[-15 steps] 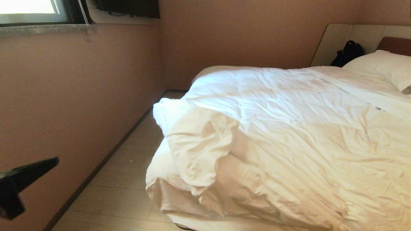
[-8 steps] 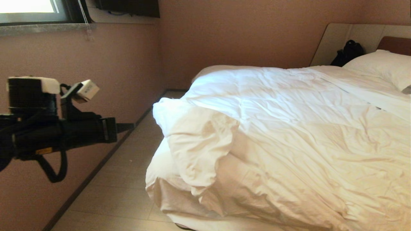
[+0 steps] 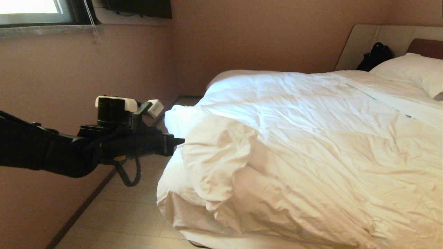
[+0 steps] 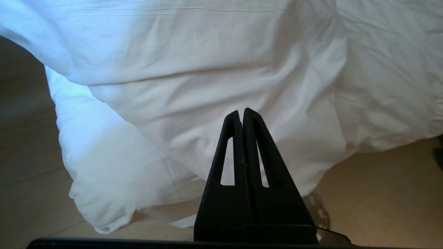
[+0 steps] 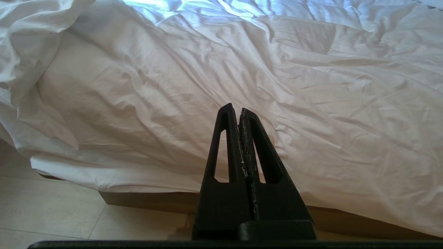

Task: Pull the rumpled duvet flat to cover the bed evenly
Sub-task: Hold the folded corner of the quilt

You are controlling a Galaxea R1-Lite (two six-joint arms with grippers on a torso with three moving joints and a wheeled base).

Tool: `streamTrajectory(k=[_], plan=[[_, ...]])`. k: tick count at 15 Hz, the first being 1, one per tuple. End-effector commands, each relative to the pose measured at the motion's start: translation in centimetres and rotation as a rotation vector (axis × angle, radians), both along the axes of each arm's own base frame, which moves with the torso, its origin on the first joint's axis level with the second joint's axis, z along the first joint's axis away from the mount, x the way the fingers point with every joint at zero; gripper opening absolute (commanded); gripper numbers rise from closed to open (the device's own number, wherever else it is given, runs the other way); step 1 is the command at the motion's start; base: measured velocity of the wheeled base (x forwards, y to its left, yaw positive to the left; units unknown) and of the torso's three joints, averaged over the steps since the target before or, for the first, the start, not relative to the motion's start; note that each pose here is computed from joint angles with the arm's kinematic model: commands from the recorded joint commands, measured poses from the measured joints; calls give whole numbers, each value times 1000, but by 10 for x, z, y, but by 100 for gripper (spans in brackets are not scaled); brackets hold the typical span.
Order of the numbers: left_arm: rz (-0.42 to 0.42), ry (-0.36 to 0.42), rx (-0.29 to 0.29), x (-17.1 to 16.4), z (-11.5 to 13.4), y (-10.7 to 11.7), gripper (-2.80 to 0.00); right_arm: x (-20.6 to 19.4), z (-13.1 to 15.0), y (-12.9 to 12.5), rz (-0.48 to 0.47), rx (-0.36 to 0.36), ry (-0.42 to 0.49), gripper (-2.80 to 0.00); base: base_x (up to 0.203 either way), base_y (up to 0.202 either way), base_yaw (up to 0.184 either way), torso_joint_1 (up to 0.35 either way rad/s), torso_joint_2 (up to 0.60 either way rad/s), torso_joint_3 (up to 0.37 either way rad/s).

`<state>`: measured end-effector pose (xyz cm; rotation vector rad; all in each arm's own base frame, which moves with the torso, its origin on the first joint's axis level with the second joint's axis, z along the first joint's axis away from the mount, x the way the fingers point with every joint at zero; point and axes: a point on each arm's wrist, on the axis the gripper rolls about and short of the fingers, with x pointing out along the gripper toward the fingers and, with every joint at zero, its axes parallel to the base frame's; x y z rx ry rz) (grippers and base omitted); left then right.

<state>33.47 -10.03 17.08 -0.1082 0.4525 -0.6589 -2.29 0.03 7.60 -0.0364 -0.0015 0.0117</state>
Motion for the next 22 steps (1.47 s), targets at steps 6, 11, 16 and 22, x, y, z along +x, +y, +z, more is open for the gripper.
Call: streamTrajectory(k=[6, 11, 16, 22], plan=[[39, -19, 66, 4, -8, -43, -280, 0, 0, 0, 1, 0, 0, -280, 0, 0, 0, 0, 0, 0], [86, -58, 109, -6, -10, -77, -280, 0, 0, 0, 1, 0, 0, -280, 0, 0, 0, 0, 0, 0], [111, -130, 148, -16, -22, -135, -280, 0, 0, 0, 1, 0, 0, -280, 0, 0, 0, 0, 0, 0], [94, -146, 165, -18, -38, -168, -280, 0, 0, 0, 1, 0, 0, -280, 0, 0, 0, 0, 0, 0]])
